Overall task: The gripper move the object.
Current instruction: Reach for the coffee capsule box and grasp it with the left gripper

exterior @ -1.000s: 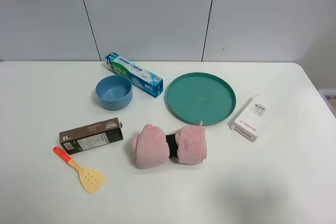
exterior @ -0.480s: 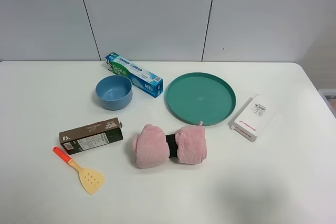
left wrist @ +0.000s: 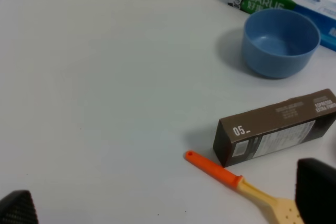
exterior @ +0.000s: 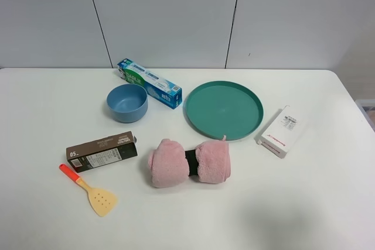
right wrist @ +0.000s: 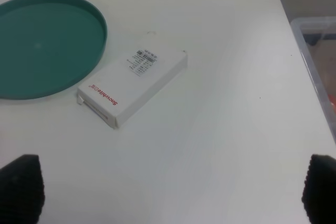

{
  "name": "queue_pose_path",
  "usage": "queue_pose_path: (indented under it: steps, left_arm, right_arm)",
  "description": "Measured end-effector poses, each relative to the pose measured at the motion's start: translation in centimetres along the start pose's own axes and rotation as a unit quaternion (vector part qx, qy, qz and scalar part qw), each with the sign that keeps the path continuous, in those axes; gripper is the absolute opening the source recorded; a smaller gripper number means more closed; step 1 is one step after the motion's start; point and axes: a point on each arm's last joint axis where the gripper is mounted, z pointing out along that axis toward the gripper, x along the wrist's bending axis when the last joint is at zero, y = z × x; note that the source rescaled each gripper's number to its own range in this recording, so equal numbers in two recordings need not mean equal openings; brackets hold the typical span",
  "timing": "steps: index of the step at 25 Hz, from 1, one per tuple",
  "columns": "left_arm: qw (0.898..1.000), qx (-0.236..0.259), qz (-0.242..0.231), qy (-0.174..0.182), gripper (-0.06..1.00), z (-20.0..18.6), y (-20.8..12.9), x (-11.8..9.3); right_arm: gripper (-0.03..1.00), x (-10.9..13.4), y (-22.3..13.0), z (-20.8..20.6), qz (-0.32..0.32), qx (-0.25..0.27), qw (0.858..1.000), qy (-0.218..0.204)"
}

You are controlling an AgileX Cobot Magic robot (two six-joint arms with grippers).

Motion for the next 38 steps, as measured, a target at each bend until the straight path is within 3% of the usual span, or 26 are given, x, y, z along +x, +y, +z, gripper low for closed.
queue_pose_path:
  steps: [13, 16, 20, 25, 29, 31, 35, 38]
  left_arm:
    - [1.000, 0.008, 0.018, 0.003, 1.00, 0.0, 0.1, 0.0]
    - [0.997, 0.057, 0.052, -0.005, 1.00, 0.0, 1.1, -0.1]
    - [0.984, 0.128, 0.118, -0.022, 0.97, 0.9, 3.6, -0.3]
    - [0.969, 0.184, 0.150, -0.075, 0.97, 3.8, 7.0, -1.2]
    - [0.941, 0.250, 0.187, -0.134, 0.97, 7.7, 8.3, -1.9]
    - [0.919, 0.273, 0.227, -0.173, 0.97, 9.7, 8.6, -2.2]
    - [0.874, 0.272, 0.314, -0.252, 0.97, 12.7, 9.3, -2.9]
    - [0.856, 0.253, 0.353, -0.281, 0.97, 14.5, 10.1, -3.3]
  right_arm:
    - [1.00, 0.0, 0.0, 0.0, 0.000, 0.000, 1.000, 0.000]
    - [1.00, 0.0, 0.0, 0.0, 0.000, 0.000, 1.000, 0.000]
    - [1.00, 0.0, 0.0, 0.0, 0.000, 0.000, 1.000, 0.000]
    - [1.00, 0.0, 0.0, 0.0, 0.000, 0.000, 1.000, 0.000]
    - [1.00, 0.0, 0.0, 0.0, 0.000, 0.000, 1.000, 0.000]
    - [1.00, 0.0, 0.0, 0.0, 0.000, 0.000, 1.000, 0.000]
    - [1.00, 0.0, 0.0, 0.0, 0.000, 0.000, 1.000, 0.000]
    - [1.00, 0.0, 0.0, 0.0, 0.000, 0.000, 1.000, 0.000]
